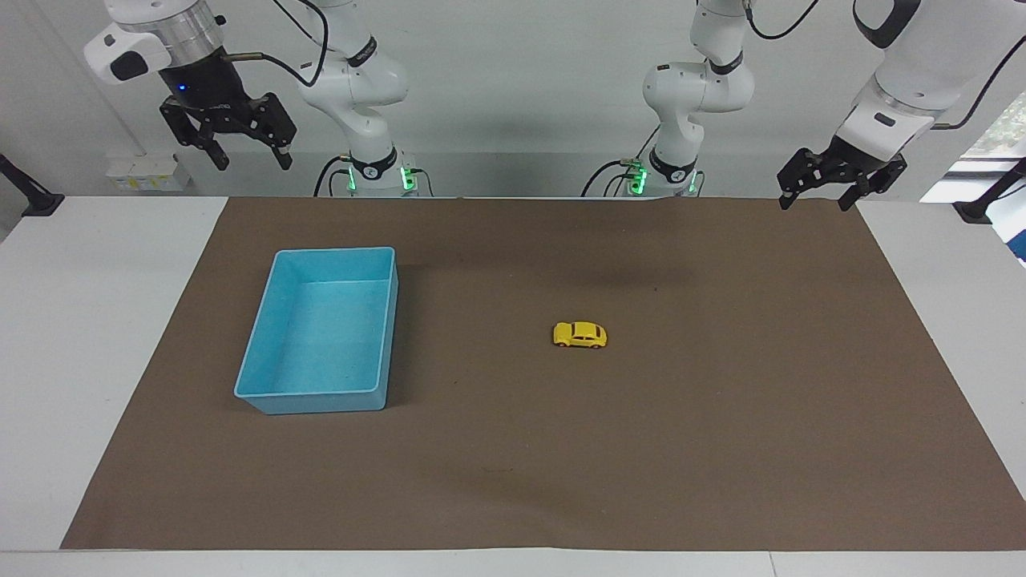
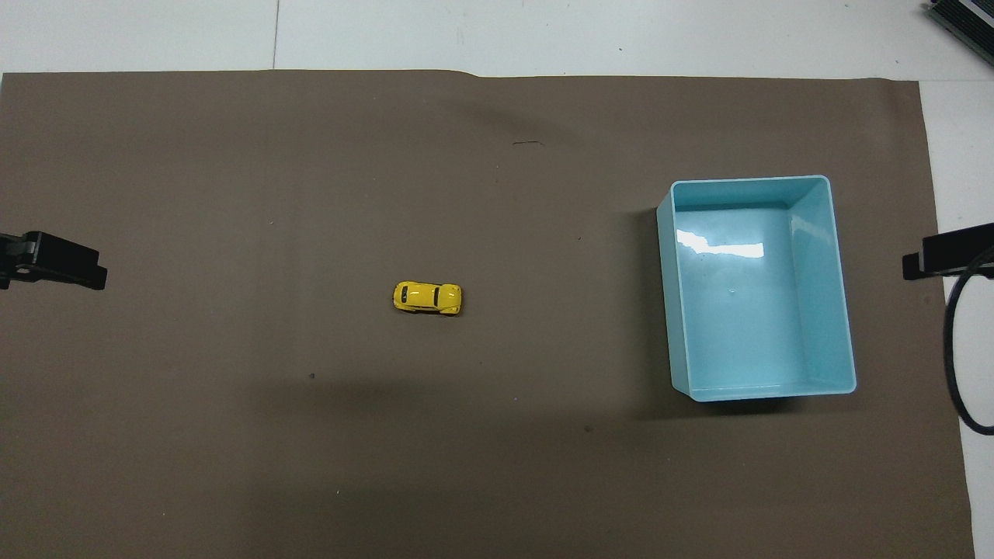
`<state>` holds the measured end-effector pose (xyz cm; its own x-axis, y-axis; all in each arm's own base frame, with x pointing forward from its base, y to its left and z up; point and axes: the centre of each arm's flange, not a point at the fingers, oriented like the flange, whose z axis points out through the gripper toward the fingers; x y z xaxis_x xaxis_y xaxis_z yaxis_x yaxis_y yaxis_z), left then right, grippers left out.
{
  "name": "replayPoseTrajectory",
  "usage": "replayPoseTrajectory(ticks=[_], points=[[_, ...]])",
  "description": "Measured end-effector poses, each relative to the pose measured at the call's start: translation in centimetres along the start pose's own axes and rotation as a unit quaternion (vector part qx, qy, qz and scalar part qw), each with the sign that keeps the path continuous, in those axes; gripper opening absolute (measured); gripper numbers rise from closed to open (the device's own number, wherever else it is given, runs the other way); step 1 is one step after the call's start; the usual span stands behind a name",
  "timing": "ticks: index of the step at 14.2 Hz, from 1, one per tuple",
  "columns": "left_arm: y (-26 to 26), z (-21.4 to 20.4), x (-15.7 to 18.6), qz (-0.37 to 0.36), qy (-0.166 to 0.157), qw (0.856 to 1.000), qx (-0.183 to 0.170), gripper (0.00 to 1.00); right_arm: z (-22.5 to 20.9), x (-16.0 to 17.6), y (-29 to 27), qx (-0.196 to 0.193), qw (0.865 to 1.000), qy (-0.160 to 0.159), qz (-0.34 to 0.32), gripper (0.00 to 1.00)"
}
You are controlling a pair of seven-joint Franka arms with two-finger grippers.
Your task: Wind up and store yellow beetle car
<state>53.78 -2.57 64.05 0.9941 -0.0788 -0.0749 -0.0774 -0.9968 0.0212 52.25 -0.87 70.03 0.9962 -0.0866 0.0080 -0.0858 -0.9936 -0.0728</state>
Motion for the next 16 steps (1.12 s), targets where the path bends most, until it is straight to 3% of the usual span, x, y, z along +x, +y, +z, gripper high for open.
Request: replayPoseTrajectory(ticks=[6,16], points=[[0.01,-0.18,0.22,0.008,0.01,1.0,0.0,1.0,0.0,0.0,0.0,0.0,1.0,0.0,0.0,1.0],[0.0,-0.11,0.24,0.147,0.01,0.989,0.002,1.0,0.0,0.0,0.0,0.0,1.0,0.0,0.0,1.0]])
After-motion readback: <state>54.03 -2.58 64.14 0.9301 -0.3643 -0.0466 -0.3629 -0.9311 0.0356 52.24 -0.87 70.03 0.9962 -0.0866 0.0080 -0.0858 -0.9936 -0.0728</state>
